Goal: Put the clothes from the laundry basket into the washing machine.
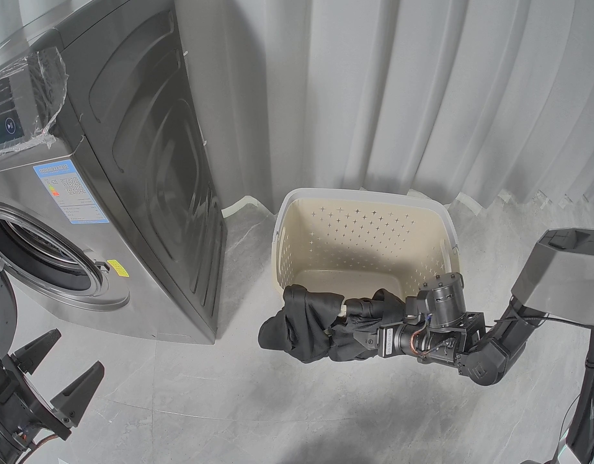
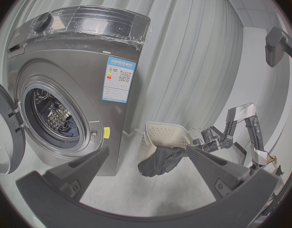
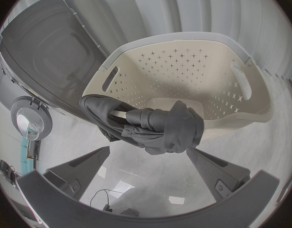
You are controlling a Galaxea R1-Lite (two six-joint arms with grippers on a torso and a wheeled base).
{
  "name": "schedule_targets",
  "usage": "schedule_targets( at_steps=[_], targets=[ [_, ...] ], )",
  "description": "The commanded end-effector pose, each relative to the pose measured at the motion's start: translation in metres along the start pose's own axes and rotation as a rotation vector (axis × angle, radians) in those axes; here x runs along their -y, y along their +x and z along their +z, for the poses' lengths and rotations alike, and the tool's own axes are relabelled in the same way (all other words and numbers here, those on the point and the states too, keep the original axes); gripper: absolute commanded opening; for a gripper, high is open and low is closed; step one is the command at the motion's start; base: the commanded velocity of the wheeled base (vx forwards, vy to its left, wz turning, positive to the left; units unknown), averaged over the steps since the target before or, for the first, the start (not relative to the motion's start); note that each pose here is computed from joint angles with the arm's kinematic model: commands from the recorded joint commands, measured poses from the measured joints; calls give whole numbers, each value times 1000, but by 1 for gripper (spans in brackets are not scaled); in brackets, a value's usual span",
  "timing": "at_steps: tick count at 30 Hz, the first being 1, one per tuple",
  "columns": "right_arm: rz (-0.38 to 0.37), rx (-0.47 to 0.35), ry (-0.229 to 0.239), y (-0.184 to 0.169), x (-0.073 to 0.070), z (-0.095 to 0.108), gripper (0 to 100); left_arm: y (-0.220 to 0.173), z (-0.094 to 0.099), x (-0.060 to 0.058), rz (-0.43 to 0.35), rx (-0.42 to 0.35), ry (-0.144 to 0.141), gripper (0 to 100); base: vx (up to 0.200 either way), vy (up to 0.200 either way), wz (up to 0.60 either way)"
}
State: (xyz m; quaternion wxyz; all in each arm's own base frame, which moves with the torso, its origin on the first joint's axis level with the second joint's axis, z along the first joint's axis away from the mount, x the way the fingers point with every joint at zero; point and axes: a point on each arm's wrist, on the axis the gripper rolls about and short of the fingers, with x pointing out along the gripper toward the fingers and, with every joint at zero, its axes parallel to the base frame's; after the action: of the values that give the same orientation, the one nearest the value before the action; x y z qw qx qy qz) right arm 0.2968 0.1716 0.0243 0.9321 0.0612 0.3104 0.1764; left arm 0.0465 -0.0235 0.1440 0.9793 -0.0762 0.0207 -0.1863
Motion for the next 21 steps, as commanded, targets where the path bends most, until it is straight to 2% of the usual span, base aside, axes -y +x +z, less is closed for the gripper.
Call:
schedule_targets(
  at_steps=[1, 4, 13, 16, 17, 21],
  targets=[
    [-8, -20, -2, 21, 1, -7, 100, -2, -1, 0, -6, 8, -3, 100, 0, 0, 0],
    [-17, -16, 0, 32, 2, -7, 100, -3, -1, 0, -11, 10, -14, 100, 0, 0, 0],
    [-47, 19, 9, 56, 5, -1, 100, -4, 0, 0, -14, 19, -19, 100, 0, 0, 0],
    [-77, 39, 16, 59, 9, 2, 100, -4, 0, 0, -14, 18, -17, 100, 0, 0, 0],
    [-79, 40, 16, 59, 9, 2, 0, -4, 0, 0, -14, 18, -17, 100, 0, 0, 0],
    [-76, 53, 20, 59, 8, 5, 0, -4, 1, 0, -14, 19, -17, 100, 0, 0, 0]
  ],
)
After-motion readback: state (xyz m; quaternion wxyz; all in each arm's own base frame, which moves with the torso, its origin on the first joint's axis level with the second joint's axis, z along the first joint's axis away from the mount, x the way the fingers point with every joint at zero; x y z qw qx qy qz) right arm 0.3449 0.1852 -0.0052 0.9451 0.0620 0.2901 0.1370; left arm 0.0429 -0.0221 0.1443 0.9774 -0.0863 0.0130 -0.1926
